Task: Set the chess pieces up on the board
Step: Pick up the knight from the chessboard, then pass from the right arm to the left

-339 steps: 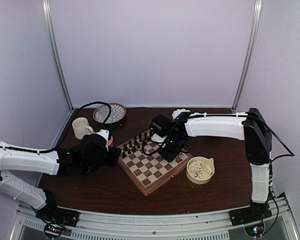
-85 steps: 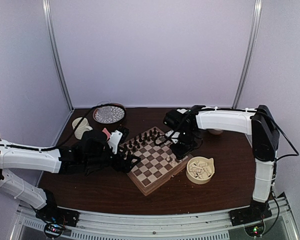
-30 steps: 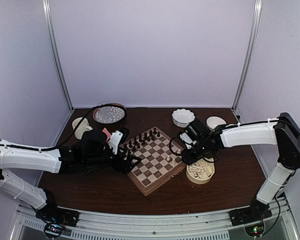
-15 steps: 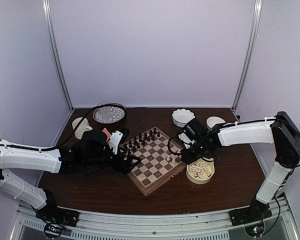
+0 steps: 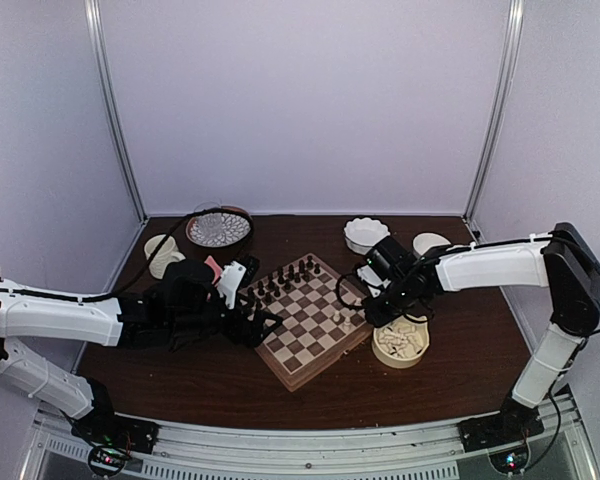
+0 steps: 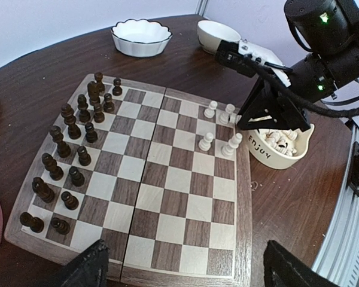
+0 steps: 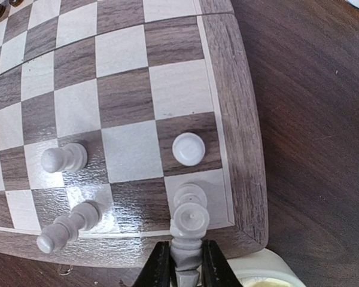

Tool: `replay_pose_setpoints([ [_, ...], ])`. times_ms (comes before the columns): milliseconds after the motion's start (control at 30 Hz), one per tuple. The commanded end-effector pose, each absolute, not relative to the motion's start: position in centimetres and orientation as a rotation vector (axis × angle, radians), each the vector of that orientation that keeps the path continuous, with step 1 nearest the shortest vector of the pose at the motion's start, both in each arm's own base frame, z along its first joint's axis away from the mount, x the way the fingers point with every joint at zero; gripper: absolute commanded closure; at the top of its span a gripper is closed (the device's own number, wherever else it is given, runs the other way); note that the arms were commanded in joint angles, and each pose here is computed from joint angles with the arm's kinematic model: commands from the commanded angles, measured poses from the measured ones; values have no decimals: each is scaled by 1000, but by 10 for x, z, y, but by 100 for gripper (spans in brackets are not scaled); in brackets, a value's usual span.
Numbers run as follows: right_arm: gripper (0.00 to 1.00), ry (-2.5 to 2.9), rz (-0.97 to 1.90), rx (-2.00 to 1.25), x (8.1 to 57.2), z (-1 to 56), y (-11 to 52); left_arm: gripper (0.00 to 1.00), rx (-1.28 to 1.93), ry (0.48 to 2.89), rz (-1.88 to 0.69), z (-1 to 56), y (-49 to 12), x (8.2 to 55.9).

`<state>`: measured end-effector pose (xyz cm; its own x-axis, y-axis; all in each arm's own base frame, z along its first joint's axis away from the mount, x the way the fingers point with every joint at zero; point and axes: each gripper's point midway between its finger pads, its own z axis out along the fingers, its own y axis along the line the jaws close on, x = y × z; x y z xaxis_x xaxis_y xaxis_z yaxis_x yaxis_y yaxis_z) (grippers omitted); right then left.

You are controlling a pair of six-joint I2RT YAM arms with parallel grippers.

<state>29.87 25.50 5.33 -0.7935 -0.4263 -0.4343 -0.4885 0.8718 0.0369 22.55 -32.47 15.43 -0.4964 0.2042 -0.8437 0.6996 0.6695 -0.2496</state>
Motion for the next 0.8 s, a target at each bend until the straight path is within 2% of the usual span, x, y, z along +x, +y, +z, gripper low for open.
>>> replay_pose_setpoints([
  [0,83,2565,208,-626,303,75,251,11,698,1993,-770,165,-332,229],
  [600,85,2477,235,-606,302,101,246,11,702,1986,-782,167,-333,227],
  [767,85,2419,372,-672,292,115,260,11,705,1985,-785,167,-333,227],
])
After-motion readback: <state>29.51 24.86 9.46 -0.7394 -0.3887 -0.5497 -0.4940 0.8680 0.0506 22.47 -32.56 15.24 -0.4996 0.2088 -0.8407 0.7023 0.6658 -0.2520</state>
